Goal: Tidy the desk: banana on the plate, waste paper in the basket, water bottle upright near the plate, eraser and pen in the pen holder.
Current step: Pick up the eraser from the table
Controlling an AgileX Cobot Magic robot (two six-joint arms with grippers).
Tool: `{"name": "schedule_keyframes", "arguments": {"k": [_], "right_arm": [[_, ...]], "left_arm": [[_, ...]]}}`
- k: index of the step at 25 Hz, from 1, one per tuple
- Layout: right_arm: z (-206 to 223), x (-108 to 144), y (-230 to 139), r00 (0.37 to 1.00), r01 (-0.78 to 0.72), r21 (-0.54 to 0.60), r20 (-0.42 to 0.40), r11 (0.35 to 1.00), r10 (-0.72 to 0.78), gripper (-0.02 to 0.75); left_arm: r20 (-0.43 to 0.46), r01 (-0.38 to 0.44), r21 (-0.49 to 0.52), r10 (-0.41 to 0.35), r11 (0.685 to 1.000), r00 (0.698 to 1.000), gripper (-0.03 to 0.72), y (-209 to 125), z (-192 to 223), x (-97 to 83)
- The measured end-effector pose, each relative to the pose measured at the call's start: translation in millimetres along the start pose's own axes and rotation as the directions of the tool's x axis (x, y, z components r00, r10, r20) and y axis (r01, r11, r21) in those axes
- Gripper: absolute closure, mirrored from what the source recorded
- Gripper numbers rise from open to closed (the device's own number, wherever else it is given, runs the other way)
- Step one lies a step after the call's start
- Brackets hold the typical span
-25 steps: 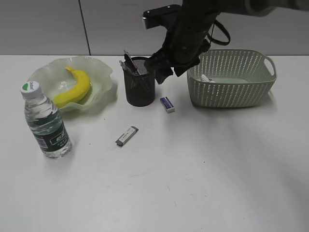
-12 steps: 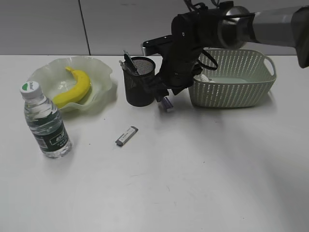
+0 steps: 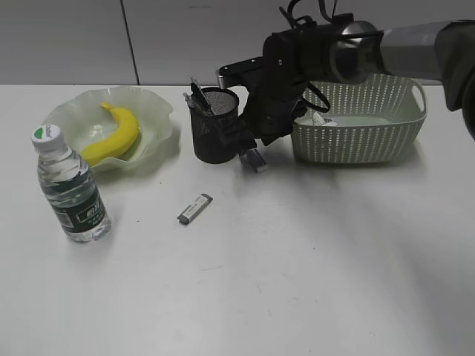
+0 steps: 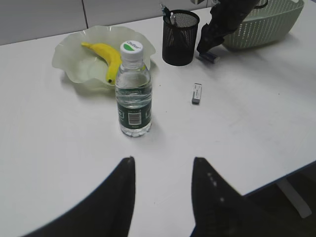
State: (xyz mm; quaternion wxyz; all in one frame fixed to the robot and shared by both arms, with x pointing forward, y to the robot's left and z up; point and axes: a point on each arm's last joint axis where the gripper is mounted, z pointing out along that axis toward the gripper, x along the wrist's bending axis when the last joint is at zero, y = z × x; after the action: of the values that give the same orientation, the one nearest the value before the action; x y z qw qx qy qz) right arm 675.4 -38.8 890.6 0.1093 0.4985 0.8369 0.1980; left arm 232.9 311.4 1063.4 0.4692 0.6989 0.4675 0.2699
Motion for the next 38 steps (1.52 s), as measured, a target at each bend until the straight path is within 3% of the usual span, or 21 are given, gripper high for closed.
{"name": "schedule_keyframes", "arguments": {"k": [14, 20, 22, 25, 38], "right_arm": [[-22, 4, 6, 1.0, 0.016, 0.06, 0.006, 0.998, -0.016, 0.284], [-36, 35, 4, 0.98, 0.165, 0.092, 0.095, 0.982, -0.174, 0.284], [-36, 49, 1, 0.972, 0.178, 0.088, 0.138, 0.98, -0.189, 0.284], [-35, 59, 1, 0.977, 0.163, 0.054, 0.133, 0.985, -0.169, 0.284], [-20, 26, -2, 0.989, 0.091, 0.001, 0.117, 0.996, -0.09, 0.305]], "left_arm": [[0.0, 0.0, 0.0, 0.0, 1.0, 1.0, 0.399, 0, 0, 0.0], [0.0, 0.0, 0.0, 0.0, 1.0, 1.0, 0.399, 0, 0, 0.0], [0.0, 0.0, 0.0, 0.0, 1.0, 1.0, 0.399, 0, 0, 0.0], [0.0, 0.0, 0.0, 0.0, 1.0, 1.0, 0.399, 0, 0, 0.0], [-0.001, -0.001, 0.0, 0.001, 1.0, 1.0, 0.399, 0, 0, 0.1]]}}
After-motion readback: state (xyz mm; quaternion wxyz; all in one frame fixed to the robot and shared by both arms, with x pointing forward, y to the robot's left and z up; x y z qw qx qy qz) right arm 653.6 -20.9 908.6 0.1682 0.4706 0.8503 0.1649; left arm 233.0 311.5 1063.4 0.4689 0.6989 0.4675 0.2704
